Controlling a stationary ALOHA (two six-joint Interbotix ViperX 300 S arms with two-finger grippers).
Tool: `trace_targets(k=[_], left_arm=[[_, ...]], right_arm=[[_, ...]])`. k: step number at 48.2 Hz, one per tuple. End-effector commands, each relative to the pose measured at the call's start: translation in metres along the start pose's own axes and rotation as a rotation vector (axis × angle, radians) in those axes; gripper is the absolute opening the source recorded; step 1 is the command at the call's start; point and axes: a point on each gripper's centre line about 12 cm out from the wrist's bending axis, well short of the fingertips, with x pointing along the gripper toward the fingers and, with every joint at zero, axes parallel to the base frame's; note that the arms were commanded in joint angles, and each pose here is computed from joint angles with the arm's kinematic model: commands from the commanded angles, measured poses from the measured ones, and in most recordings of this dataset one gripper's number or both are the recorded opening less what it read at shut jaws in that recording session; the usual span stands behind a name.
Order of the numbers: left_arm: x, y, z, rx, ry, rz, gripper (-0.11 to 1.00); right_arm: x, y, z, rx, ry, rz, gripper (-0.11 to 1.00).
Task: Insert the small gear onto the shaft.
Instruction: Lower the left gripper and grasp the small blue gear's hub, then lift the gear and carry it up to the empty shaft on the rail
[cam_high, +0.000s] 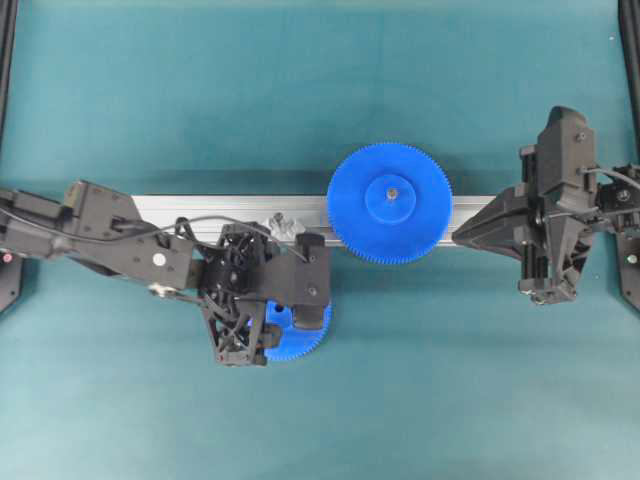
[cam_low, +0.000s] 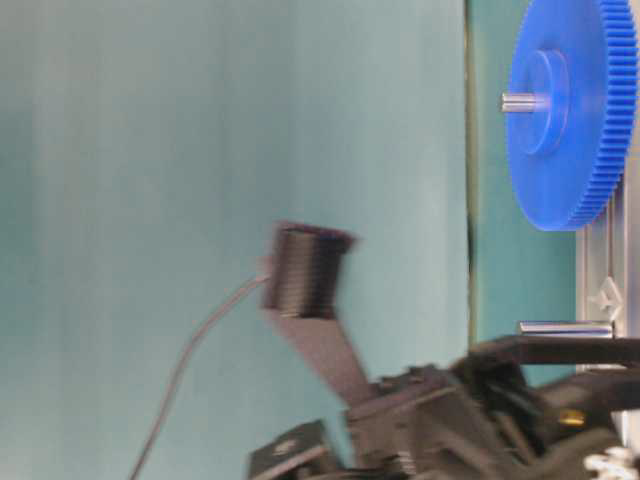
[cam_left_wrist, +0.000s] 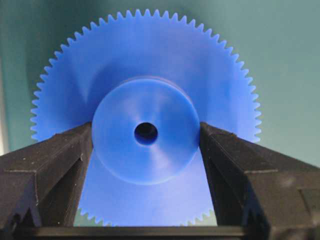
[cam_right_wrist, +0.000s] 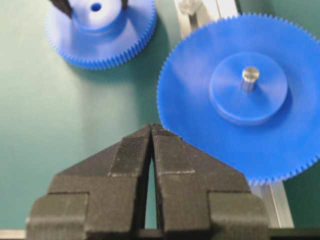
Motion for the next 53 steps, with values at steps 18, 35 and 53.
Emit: trace_targets(k=[18,35,53], left_arm=[[-0.068,0.001,0.049,0.006,-0.151,-0.004,0.72],[-0.103,0.046,0.052,-0.028,-0.147,0.078,0.72],[-0.080,0.079,0.041,0.010,-0.091,0.130,0.72]], right_arm=[[-0.002,0.001,0.007,0.008,-0.048,0.010,0.08],[-0.002,0.001,0.007,0.008,-0.050,0.010,0.08],[-0.003,0.002,0.009,0.007,-0.057,0.013,0.08]])
